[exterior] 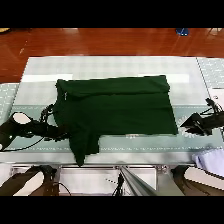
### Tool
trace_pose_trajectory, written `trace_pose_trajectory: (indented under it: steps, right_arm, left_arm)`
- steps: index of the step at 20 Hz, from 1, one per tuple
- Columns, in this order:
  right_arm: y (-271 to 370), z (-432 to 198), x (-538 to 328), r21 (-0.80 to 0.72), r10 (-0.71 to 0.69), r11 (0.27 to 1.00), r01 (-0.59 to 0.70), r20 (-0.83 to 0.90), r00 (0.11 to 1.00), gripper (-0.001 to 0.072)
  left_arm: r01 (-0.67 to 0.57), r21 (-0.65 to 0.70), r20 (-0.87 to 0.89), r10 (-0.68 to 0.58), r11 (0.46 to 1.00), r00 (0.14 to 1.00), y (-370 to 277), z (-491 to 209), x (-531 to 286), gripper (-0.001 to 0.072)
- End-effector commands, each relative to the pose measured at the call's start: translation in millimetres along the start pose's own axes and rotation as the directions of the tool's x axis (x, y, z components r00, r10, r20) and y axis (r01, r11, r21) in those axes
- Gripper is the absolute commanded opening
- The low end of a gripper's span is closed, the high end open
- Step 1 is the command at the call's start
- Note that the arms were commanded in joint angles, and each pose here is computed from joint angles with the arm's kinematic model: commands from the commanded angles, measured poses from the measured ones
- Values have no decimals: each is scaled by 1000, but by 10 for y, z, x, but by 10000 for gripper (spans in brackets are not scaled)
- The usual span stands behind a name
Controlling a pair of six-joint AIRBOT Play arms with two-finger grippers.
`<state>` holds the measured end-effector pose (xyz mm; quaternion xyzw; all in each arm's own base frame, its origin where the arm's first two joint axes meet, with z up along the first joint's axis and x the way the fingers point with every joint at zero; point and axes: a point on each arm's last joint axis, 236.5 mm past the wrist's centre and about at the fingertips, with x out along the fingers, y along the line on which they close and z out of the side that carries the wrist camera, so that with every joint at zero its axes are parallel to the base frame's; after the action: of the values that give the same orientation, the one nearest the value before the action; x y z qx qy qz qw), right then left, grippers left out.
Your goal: Fold the shirts.
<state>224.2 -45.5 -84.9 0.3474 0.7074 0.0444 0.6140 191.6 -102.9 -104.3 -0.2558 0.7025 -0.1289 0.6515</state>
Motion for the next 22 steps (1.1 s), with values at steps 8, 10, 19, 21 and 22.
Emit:
trace_pose_trajectory:
  steps: [8, 10, 19, 21, 22]
  right_arm:
    - [380, 108, 500, -91, -39, 995, 43, 39, 998, 33]
    - [615, 235, 274, -154, 11, 988, 1, 76, 997, 34]
    - [2282, 1458, -1162, -420, 252, 907, 31, 599, 760, 32]
    - [2387, 1754, -1081, -403, 256, 914, 39, 650, 716, 31]
    - [2399, 1889, -1029, -394, 252, 918, 44, 667, 701, 32]
  left_arm:
    - [2, 47, 39, -4, 999, 999, -70, 154, -103, 34]
    - [10, 93, 80, -17, 996, 997, -225, 354, -305, 34]
    - [-56, 263, 544, -100, 963, 833, -1109, 1809, -1820, 34]
    - [-46, 236, 507, -83, 971, 858, -1006, 1977, -1643, 34]
    - [-42, 222, 488, -74, 974, 869, -952, 2064, -1554, 34]
